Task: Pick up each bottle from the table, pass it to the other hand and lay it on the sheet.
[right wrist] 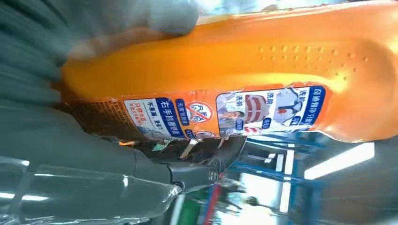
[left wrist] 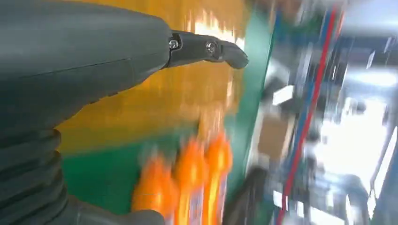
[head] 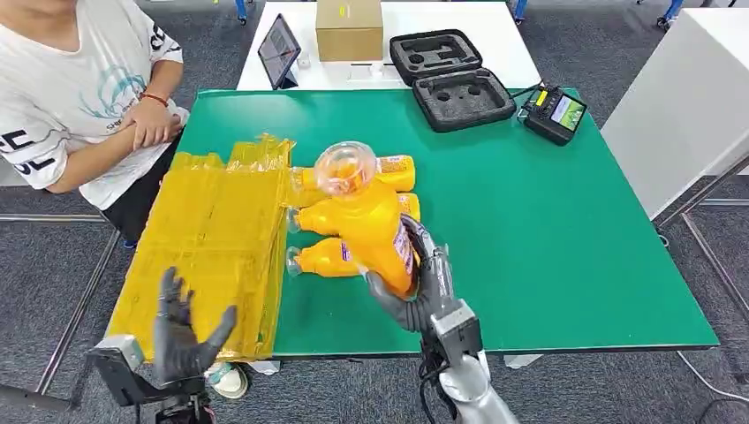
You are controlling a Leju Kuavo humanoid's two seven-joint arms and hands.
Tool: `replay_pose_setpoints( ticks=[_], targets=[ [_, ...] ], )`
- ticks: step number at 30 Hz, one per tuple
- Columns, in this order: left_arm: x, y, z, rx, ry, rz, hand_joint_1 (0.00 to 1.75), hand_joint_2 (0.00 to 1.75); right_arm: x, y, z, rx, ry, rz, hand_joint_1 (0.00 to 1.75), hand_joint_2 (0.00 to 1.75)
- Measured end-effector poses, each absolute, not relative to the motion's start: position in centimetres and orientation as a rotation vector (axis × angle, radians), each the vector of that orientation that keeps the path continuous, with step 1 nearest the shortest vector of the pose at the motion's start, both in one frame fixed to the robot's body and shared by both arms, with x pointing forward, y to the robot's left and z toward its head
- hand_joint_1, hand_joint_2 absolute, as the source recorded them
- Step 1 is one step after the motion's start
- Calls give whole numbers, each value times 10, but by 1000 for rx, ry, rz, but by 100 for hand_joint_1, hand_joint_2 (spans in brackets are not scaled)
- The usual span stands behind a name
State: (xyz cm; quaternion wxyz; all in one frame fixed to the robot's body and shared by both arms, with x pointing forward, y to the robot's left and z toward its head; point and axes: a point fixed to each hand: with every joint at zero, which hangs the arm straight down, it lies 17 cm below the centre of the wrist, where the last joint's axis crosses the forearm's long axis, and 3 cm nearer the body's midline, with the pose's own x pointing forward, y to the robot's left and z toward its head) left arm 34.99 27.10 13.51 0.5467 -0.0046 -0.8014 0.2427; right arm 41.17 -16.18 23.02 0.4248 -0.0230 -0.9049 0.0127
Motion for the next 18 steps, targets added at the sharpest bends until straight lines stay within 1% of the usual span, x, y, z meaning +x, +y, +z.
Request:
replay_pose_setpoints(
  ticks=[3,9,12,18],
  targets=[
    [352,255,140,-111,-1897,565,0,175,418,-162,214,-58,-2219,36,175,175],
    [359,188,171,-581,-1878,477,0,175,437,-135,171,-15,-2102,117,175,175],
    [363,170,182,-663,-1879,437,0,175,439,-114,158,14,-2066,151,175,175],
    [366,156,187,-705,-1873,392,0,175,433,-84,149,73,-2035,192,175,175]
  ],
)
